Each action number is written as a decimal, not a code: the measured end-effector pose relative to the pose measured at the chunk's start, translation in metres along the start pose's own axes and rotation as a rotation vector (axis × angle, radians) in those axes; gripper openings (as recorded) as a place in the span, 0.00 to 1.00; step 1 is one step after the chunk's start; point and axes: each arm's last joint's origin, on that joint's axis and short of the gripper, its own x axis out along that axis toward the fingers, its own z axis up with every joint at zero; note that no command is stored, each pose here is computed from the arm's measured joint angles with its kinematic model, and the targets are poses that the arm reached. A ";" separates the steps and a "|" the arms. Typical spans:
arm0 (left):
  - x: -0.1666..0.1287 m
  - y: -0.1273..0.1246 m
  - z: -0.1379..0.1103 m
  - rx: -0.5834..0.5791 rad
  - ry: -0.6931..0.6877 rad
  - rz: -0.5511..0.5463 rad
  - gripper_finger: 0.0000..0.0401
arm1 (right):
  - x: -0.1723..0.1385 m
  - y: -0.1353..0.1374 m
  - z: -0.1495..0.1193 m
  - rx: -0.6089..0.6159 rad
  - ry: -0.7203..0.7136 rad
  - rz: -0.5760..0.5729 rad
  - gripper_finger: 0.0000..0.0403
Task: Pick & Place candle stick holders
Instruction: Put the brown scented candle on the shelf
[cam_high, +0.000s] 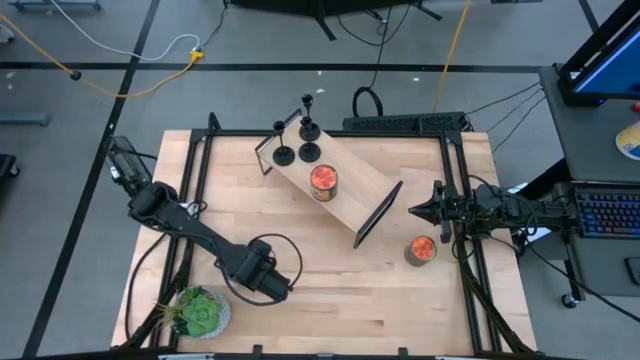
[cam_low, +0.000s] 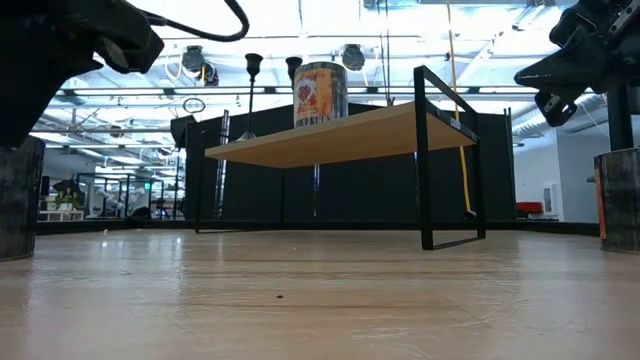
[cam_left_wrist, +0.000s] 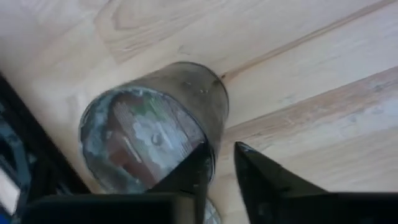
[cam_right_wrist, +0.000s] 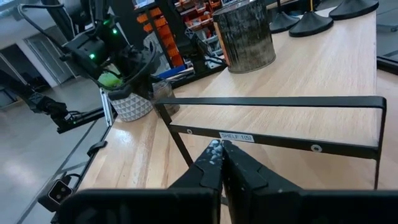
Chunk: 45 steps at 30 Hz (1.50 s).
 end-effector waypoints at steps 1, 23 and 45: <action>0.002 0.000 0.000 0.007 -0.003 -0.004 0.16 | 0.000 0.000 0.000 0.009 0.000 0.000 0.00; -0.055 0.011 0.005 0.165 -0.047 -0.339 0.01 | -0.001 0.008 0.018 0.031 -0.172 0.085 0.00; -0.181 -0.005 0.048 0.428 -0.319 -0.668 0.00 | 0.087 0.034 0.048 -0.224 -0.026 0.377 0.01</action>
